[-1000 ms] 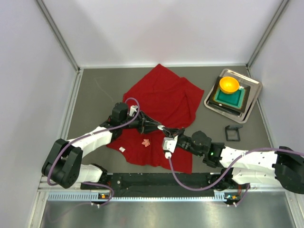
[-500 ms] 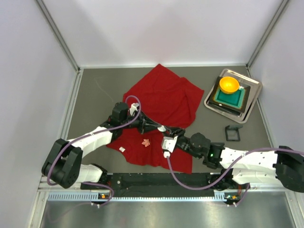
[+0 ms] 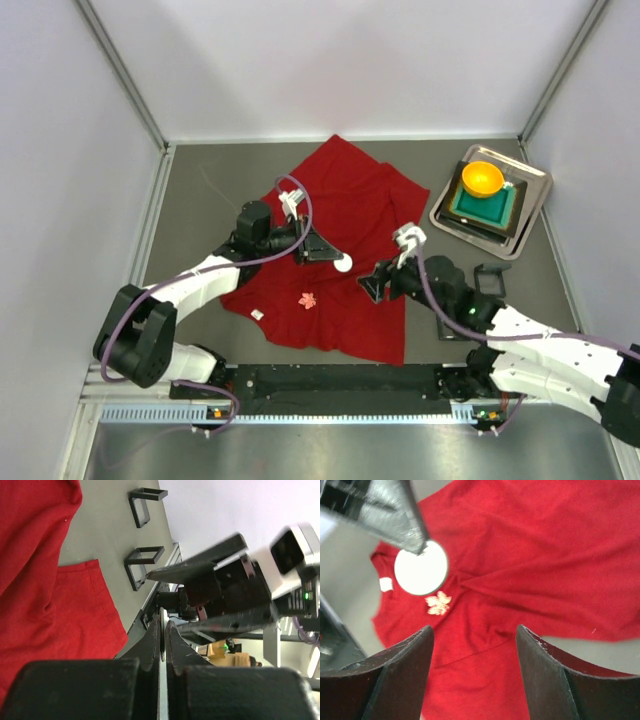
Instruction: Remove the brooch from the garment
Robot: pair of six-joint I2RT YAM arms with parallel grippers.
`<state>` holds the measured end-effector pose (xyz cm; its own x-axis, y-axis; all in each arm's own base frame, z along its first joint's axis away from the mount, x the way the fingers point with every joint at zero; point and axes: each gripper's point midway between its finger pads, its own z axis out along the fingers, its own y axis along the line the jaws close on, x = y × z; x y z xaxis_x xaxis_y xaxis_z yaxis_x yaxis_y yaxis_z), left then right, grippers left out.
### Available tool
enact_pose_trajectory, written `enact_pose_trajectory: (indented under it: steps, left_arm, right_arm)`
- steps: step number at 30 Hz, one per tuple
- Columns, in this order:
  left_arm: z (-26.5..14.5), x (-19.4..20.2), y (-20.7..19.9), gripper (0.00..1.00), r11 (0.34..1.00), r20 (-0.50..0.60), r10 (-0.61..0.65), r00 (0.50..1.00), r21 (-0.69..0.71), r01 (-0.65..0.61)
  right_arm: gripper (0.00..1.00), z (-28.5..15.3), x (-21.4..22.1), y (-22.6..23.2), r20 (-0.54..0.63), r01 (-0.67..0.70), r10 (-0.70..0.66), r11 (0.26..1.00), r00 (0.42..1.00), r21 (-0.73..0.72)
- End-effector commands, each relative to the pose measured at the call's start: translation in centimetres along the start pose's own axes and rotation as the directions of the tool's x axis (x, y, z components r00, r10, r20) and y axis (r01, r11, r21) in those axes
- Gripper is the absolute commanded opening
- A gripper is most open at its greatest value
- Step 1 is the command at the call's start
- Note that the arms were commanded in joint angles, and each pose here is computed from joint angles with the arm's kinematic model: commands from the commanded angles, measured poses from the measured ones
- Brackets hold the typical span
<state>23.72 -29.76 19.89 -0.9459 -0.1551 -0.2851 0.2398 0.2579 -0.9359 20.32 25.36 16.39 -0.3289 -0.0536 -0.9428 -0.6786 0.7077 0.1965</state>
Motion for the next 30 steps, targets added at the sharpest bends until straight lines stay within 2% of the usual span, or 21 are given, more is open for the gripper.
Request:
enact_pose_trajectory:
  steps: [1, 3, 5, 6, 9, 13, 19, 26, 30]
  left_arm:
    - [-0.7, -0.3, -2.3, 0.00, 0.974, 0.037, 0.200, 0.979, 0.105, -0.203]
    - [-0.9, 0.0, -2.9, 0.00, 0.969, 0.035, 0.212, 0.977, 0.126, -0.214]
    - [-1.1, 0.2, -3.5, 0.00, 0.964, 0.032, 0.221, 0.975, 0.146, -0.223]
    - [-1.2, 0.4, -3.4, 0.00, 0.964, 0.030, 0.220, 0.975, 0.147, -0.222]
    - [-1.5, 0.7, -4.0, 0.00, 0.956, 0.029, 0.232, 0.972, 0.178, -0.233]
    - [-1.7, 1.1, -4.0, 0.00, 0.956, 0.023, 0.230, 0.973, 0.184, -0.230]
    - [-1.9, 1.6, -4.1, 0.00, 0.952, 0.010, 0.241, 0.971, 0.191, -0.238]
    - [-1.9, 1.4, -4.4, 0.00, 0.949, 0.015, 0.250, 0.968, 0.193, -0.248]
    - [-1.9, 1.3, -4.4, 0.00, 0.950, 0.016, 0.253, 0.967, 0.185, -0.251]
  right_arm:
    - [0.66, -1.2, -3.1, 2.9, -0.035, -0.536, 0.535, 0.839, 0.844, -0.096]
    - [0.67, -1.4, -4.5, 3.2, -0.014, -0.634, 0.638, 0.763, 0.770, -0.126]
    - [0.67, -1.2, -4.6, 3.7, -0.051, -0.714, 0.716, 0.683, 0.696, -0.153]
    - [0.66, -1.2, -5.7, 4.2, -0.040, -0.718, 0.728, 0.665, 0.685, -0.206]
    - [0.67, -0.9, -6.8, 5.4, -0.066, -0.723, 0.737, 0.636, 0.673, -0.270]
    - [0.70, -0.6, -7.3, 4.6, -0.025, -0.745, 0.764, 0.622, 0.645, -0.239]
    - [0.69, 0.0, -8.0, 3.6, 0.018, -0.789, 0.808, 0.579, 0.589, -0.207]
    - [0.62, 1.1, -8.6, 4.0, -0.013, -0.797, 0.811, 0.572, 0.585, -0.194]
    - [0.55, 1.6, -8.6, 4.3, -0.030, -0.795, 0.807, 0.573, 0.590, -0.198]
